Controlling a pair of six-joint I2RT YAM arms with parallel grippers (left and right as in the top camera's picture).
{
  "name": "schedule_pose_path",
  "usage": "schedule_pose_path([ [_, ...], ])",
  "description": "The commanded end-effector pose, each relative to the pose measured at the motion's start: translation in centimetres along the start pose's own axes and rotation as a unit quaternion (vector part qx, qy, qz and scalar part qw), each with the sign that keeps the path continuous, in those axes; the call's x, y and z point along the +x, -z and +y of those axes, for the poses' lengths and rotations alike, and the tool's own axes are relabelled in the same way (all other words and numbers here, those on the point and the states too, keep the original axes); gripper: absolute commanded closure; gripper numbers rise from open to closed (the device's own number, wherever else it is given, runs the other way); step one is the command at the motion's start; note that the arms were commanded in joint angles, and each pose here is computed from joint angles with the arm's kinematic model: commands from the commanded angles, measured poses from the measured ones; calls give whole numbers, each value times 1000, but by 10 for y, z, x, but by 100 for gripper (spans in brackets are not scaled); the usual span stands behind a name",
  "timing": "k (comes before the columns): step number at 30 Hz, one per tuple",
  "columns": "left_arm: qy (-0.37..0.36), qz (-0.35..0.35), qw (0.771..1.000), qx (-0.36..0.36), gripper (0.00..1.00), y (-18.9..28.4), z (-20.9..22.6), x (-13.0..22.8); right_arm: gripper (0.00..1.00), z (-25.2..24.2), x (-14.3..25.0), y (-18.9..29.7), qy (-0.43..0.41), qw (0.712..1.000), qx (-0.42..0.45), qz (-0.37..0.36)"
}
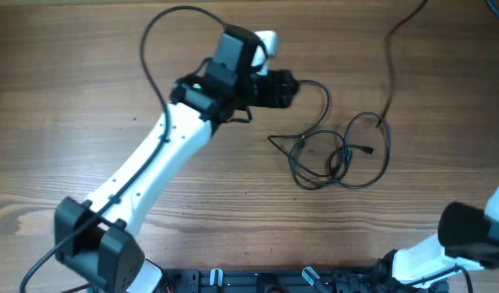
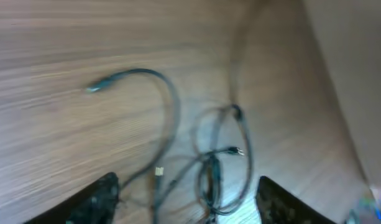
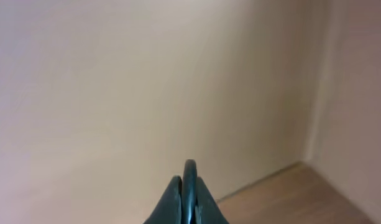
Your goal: Untangle cables
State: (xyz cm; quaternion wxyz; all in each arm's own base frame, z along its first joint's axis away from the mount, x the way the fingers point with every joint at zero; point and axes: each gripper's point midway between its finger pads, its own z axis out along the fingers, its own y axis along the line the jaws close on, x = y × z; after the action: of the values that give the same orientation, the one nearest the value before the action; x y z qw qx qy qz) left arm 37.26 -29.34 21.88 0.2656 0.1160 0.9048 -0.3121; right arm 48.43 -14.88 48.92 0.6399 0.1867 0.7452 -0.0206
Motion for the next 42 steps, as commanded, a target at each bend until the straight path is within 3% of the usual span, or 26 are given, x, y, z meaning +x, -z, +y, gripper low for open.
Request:
schedule_pose_path([
  [1,-63,53,995,63,25,-49,-33,33,96,28,31,5,-7,994,-85,71],
  [5,-92,79,985,124,26,-118,-57,65,96,36,44,10,-14,989,-112,101],
  [9,-113,95,979,140,26,-162,-67,99,96,36,55,12,-19,986,-111,124],
  [14,-134,64,981,123,27,-214,-58,115,96,44,66,17,-26,979,-137,151],
  [19,-131,-12,991,17,29,-248,-31,111,96,44,76,20,-31,975,-138,171],
  [22,-142,-23,990,-2,31,-259,-27,119,96,43,79,21,-32,974,-136,178],
  [23,-143,-12,990,-6,35,-261,-25,126,96,43,79,21,-32,974,-136,178],
  [26,-143,5,989,-34,76,-260,-13,135,96,43,79,21,-32,974,-136,178],
  [27,-142,13,989,-47,82,-260,-7,139,95,43,79,21,-32,974,-136,178],
  [29,-145,34,983,-103,96,-256,17,148,95,43,79,21,-32,974,-136,178],
  [30,-147,44,977,-146,96,-249,33,151,95,43,79,21,-32,974,-136,178],
  [33,-140,71,970,-183,96,-214,42,140,95,43,79,21,-32,974,-136,178],
  [37,-110,103,986,-71,96,-104,-12,92,96,39,58,13,-37,983,-119,132],
  [40,-80,81,989,-90,96,-33,0,62,96,-12,19,3,-95,994,37,37],
  [42,-55,80,988,-123,96,-9,25,54,96,-58,8,12,-134,976,168,-16],
])
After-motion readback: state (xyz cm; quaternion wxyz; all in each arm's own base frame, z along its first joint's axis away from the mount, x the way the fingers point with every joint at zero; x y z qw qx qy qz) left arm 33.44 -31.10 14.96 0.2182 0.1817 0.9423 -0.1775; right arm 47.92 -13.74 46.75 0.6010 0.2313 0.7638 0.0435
